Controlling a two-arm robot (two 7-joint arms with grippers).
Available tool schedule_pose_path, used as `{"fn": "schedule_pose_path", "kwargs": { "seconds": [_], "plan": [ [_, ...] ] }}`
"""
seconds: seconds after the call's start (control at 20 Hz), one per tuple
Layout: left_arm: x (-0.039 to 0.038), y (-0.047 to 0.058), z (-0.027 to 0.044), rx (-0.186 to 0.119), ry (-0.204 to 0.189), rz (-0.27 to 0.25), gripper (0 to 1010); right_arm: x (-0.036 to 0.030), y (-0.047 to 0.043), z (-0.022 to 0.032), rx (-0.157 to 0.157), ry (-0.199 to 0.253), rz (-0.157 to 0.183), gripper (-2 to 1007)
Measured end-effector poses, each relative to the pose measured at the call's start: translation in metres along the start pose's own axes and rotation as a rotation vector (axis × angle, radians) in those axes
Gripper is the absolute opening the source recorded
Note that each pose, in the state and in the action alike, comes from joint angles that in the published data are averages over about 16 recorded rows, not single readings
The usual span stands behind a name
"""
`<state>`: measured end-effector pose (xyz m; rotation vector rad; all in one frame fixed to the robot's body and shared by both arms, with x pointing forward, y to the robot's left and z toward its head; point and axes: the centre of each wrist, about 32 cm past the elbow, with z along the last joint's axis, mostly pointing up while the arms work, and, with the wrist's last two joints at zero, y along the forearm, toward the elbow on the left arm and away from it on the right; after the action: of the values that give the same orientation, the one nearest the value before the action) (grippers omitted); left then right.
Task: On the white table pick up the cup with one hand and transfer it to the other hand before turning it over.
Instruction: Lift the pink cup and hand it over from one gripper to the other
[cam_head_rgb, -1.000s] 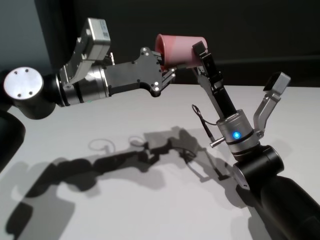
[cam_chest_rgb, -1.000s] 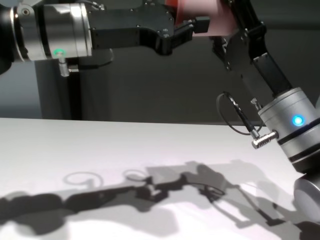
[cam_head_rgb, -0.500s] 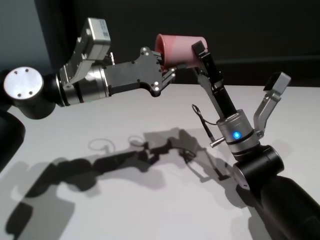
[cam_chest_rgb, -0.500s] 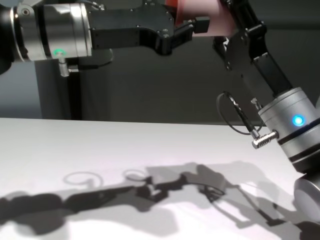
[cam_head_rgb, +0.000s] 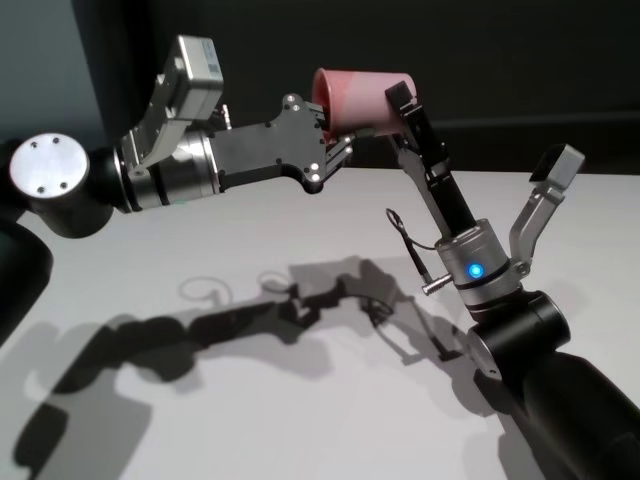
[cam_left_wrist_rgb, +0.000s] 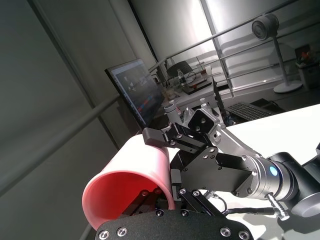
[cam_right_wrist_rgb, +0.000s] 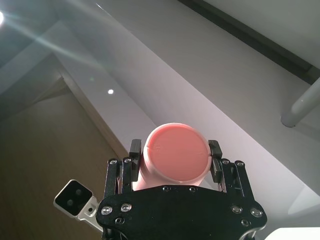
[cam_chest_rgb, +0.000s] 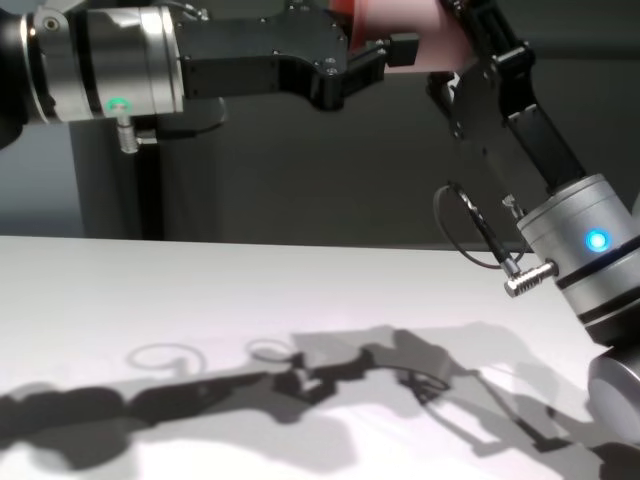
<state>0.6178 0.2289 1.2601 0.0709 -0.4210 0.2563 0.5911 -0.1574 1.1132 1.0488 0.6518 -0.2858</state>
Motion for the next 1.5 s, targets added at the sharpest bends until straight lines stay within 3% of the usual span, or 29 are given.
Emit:
{"fn": "schedule_pose_path", "kwargs": {
  "seconds": [0.95,1.25,1.5],
  "plan": [
    [0.0000,-0.0001,0.0001,0.000,0.000,0.000,58,0.0001,-0.0001,0.0000,0.000,0.000,-0.001,774],
    [0.0000,-0.0003,0.0002,-0.001,0.000,-0.001,165,0.0001,-0.0002,0.0000,0.000,0.000,-0.002,774],
    [-0.0001,-0.0003,0.0003,-0.001,-0.001,-0.001,336,0.0001,-0.0002,0.0000,0.000,0.000,-0.003,774]
  ]
}}
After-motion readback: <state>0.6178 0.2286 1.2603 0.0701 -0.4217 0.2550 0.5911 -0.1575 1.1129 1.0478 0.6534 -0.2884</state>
